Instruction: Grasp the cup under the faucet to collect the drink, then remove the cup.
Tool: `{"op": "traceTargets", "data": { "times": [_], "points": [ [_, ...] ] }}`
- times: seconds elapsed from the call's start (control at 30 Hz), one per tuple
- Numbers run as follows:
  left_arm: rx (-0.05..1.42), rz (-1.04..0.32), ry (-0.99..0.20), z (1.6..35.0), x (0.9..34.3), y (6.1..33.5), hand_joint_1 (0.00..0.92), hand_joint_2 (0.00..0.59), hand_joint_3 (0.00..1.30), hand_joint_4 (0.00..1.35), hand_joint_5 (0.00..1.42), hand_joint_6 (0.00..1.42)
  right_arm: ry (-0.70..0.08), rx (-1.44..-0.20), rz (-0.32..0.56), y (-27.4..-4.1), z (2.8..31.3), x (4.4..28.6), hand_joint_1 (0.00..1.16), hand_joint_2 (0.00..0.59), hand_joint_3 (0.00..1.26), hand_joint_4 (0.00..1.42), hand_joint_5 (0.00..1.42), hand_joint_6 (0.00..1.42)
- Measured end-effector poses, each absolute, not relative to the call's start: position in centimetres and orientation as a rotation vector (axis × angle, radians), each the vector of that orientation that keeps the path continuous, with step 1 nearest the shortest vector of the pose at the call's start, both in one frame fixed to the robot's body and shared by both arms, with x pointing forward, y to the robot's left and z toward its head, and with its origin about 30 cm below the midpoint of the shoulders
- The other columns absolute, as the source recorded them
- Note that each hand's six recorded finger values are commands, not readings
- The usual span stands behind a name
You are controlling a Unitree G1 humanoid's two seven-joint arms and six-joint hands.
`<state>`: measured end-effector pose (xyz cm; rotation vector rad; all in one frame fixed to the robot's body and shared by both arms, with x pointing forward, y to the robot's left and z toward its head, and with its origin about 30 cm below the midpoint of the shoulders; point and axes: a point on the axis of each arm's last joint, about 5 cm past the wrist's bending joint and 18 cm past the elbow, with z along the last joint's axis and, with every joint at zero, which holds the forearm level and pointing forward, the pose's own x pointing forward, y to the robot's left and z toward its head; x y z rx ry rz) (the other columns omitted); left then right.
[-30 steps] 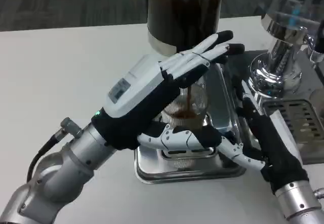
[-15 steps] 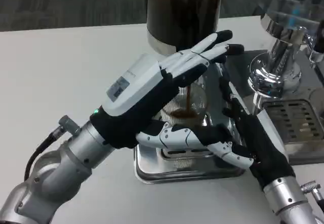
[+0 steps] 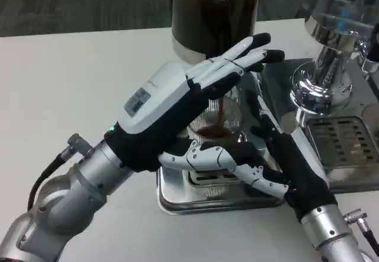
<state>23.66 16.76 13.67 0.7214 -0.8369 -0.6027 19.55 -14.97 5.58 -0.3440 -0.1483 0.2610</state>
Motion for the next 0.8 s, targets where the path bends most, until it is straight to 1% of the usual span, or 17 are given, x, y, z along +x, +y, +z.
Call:
{"op": "traceTargets", "data": {
  "times": [0.2, 0.33, 0.47, 0.67, 0.8],
  "points": [
    [0.711, -0.525, -0.851, 14.0, 23.6, 17.5, 0.000, 0.172, 0.14, 0.00, 0.22, 0.22, -0.147, -0.342, 0.261, -14.9, 5.6, 19.6, 0.57, 0.205, 0.00, 0.00, 0.00, 0.10],
    [0.693, -0.426, -0.833, 13.9, 23.3, 18.7, 0.000, 0.173, 0.14, 0.00, 0.22, 0.21, -0.151, -0.339, 0.260, -14.9, 5.6, 19.6, 0.56, 0.205, 0.00, 0.00, 0.00, 0.11],
    [0.675, -0.359, -0.834, 14.2, 23.1, 19.5, 0.000, 0.174, 0.14, 0.00, 0.22, 0.21, -0.157, -0.333, 0.261, -14.8, 5.6, 19.5, 0.56, 0.207, 0.00, 0.00, 0.00, 0.11],
    [0.663, -0.251, -0.842, 14.6, 22.0, 20.9, 0.000, 0.183, 0.14, 0.01, 0.20, 0.20, -0.148, -0.330, 0.266, -14.8, 5.3, 19.5, 0.55, 0.211, 0.00, 0.00, 0.00, 0.11],
    [0.663, -0.188, -0.818, 14.2, 20.8, 21.6, 0.000, 0.194, 0.13, 0.01, 0.19, 0.19, -0.139, -0.329, 0.270, -14.8, 5.1, 19.4, 0.55, 0.213, 0.00, 0.00, 0.00, 0.11]
  ]
}}
